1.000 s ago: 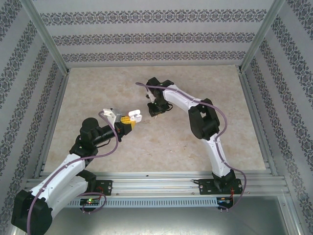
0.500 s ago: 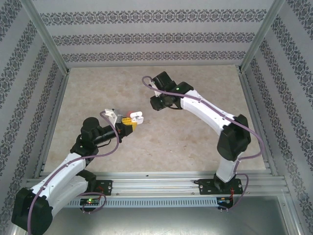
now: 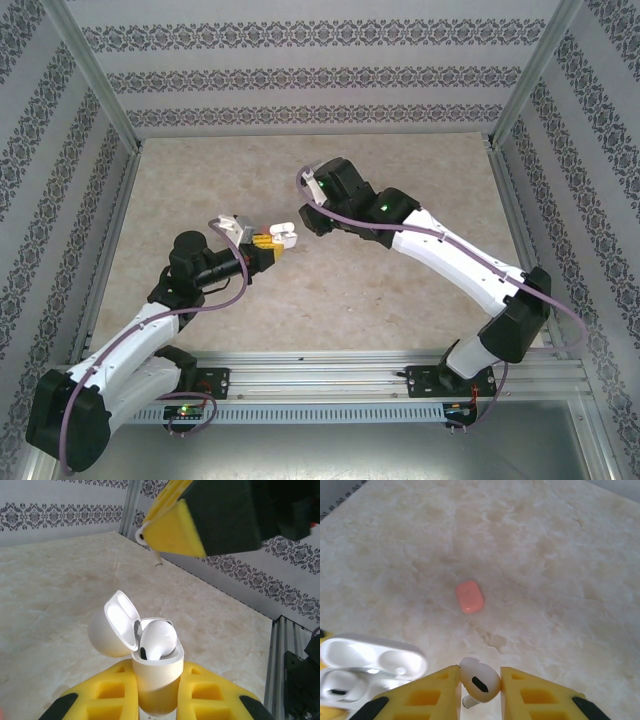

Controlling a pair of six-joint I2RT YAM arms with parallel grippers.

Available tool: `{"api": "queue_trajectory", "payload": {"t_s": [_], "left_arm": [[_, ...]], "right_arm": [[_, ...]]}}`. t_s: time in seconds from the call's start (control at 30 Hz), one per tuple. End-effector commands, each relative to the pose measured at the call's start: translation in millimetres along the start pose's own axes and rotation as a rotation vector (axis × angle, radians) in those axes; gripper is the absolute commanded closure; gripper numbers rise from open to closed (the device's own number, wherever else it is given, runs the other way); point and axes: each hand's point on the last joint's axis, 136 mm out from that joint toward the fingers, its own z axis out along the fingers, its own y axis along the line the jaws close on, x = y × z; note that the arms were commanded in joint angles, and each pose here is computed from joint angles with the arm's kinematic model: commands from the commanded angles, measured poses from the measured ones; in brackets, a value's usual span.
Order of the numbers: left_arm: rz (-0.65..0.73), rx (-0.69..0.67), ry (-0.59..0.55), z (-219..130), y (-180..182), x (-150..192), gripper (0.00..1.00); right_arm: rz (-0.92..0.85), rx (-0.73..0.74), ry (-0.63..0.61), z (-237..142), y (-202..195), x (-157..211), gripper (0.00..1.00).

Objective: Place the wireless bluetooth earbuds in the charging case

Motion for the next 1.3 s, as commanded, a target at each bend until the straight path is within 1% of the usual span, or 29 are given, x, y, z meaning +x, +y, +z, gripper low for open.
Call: {"api": "queue_trajectory", "payload": {"t_s": [0.0,0.17,0.4,0.93,1.1,1.27], "left_arm": [[0.035,0.049,-0.074,0.2,-11.8,-28.1,1.0],[0.014,0.055,-0.078,1.8,-12.1,-31.5,1.0],[-0.005,0.055,-0.086,1.9,-12.2,-33.8,1.0],[-0.021,0.058,-0.095,4.1,-10.9,-38.4,1.0],[-0.028,0.059,-0.096,4.8,-10.7,-38.7,1.0],[-0.033,0.062,-0.095,5.5,-10.5,-38.5,1.0]], "right_arm": [[-0.027,-0.008,-0.042,-9.3,9.5,-4.8,0.76],[-0.046,-0.054,-0.043,-7.5,25.6,-3.4,0.76],[-0.071,-0.078,-0.03,-1.5,36.6,0.9,0.76],[-0.097,-0.107,0.011,12.1,45.1,12.5,0.76],[-0.108,-0.084,0.028,15.6,41.3,17.0,0.76],[-0.113,-0.073,0.016,13.6,39.1,13.7,0.76]]}}
